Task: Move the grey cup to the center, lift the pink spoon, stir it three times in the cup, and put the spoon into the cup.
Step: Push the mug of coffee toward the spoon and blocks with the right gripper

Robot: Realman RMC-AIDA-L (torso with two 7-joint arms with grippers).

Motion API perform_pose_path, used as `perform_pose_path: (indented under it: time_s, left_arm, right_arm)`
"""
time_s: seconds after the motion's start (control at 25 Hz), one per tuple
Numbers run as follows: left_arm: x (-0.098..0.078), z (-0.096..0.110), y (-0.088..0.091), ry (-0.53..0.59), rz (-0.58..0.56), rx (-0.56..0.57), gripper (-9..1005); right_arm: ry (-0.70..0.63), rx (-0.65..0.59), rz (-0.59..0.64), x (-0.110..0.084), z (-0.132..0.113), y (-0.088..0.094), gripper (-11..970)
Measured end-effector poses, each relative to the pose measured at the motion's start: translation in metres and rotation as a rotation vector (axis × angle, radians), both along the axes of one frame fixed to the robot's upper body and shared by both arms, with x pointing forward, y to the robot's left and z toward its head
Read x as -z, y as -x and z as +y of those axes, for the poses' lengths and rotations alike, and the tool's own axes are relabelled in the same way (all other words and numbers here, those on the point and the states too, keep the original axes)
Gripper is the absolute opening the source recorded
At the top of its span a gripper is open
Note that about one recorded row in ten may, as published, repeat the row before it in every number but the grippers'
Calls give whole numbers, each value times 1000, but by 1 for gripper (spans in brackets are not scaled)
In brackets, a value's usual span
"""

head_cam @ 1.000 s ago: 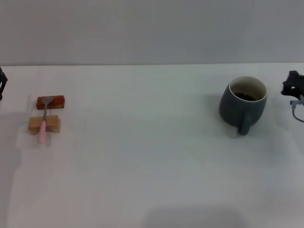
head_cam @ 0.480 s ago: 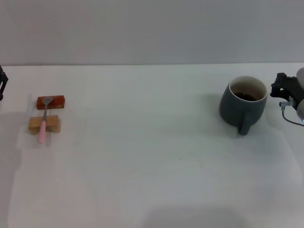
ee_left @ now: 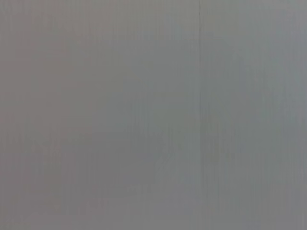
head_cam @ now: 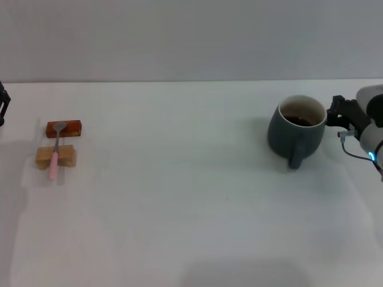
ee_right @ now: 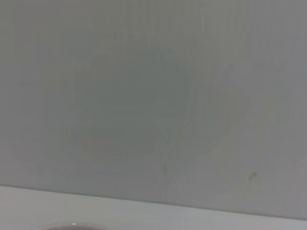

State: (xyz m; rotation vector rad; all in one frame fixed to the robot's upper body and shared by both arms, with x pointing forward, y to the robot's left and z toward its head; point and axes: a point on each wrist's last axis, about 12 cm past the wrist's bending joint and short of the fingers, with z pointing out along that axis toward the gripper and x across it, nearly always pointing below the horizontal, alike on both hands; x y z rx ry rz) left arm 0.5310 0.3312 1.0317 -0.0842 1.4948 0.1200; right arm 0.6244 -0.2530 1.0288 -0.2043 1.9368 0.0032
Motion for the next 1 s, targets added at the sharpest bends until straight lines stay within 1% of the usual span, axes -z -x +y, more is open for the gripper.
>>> perform_pose_path:
  time_s: [0.16,0.24,0.28,0.36,0.48,0.6,0.88,1.0]
  left_arm:
    - [0,0,0,0,-1,1,808]
    - [0,0,0,0,-1,1,808]
    - [0,0,0,0,-1,1,808]
    - [0,0,0,0,-1,1,808]
    - [0,0,0,-1,-1,2,808]
    - [0,0,0,0,-1,1,808]
    - [0,0,0,0,-2,0,808]
    - [0,0,0,0,-2,0,808]
  right_arm:
    - [-5,-21,-5,-2,8,-2,-2]
    - [-4,-45,-5,-3,14,-3,-2]
    - [-6,-68,-6,-5,21,-4,-2]
    - [-7,-73,-5,-5,23,-5,-2]
    - [-11,-112,-3,-6,36,-5,-2]
    - [-19,-125,-4,-7,41,-5,-1]
    - [-23,-201,5,-11,65,-6,-1]
    - [-29,-210,8,-12,69,-6,-1]
